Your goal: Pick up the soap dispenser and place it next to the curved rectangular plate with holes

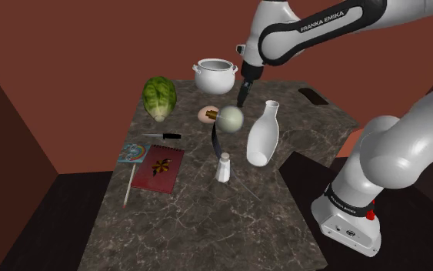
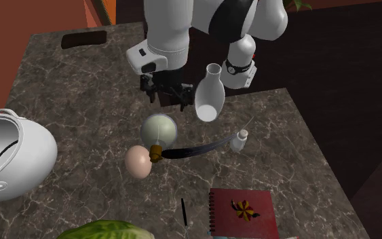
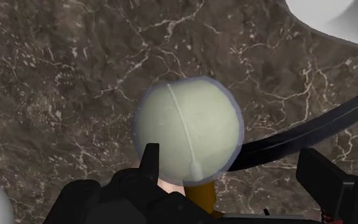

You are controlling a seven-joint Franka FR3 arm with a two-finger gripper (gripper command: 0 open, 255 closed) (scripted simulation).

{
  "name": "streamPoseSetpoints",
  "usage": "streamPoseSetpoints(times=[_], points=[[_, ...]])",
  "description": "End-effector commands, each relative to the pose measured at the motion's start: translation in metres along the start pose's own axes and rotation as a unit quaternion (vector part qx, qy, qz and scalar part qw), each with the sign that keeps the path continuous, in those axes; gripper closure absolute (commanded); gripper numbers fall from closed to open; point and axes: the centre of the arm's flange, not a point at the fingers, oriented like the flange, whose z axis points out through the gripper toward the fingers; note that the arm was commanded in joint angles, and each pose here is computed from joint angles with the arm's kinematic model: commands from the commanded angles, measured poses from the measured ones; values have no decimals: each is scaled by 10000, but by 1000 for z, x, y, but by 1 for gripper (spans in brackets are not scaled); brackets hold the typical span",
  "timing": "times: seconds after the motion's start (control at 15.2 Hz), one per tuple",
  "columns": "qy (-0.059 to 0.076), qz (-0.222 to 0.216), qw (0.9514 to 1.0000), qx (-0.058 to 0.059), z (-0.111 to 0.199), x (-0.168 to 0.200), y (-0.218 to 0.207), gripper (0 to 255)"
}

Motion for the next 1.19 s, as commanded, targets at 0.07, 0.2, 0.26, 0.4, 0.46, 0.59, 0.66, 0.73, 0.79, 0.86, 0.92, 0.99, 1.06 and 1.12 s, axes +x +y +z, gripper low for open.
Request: streamPoseSetpoints(times=[0.07,0.2,0.26,0.4,0.46,0.59,0.66,0.73,0.79,0.86,0.92,0.99,1.06,1.12], points=[[198,-380,9991,-79,28,26,1,0],[319,-627,9974,-127,46,42,0,0],[380,-750,9963,-150,55,50,-1,0],[501,-996,9936,-198,72,66,-2,0],[562,-1118,9919,-221,80,75,-4,0],[578,-1152,9914,-228,88,78,-4,0],[578,-1152,9914,-228,93,78,-4,0],[578,-1152,9914,-228,98,79,-3,0],[578,-1152,9914,-228,103,80,-3,0],[578,-1152,9914,-228,109,80,-3,0],[578,-1152,9914,-228,114,81,-3,0],[578,-1152,9914,-228,122,82,-3,0],[578,-1152,9914,-228,122,82,-3,0],[578,-1152,9914,-228,122,82,-3,0]])
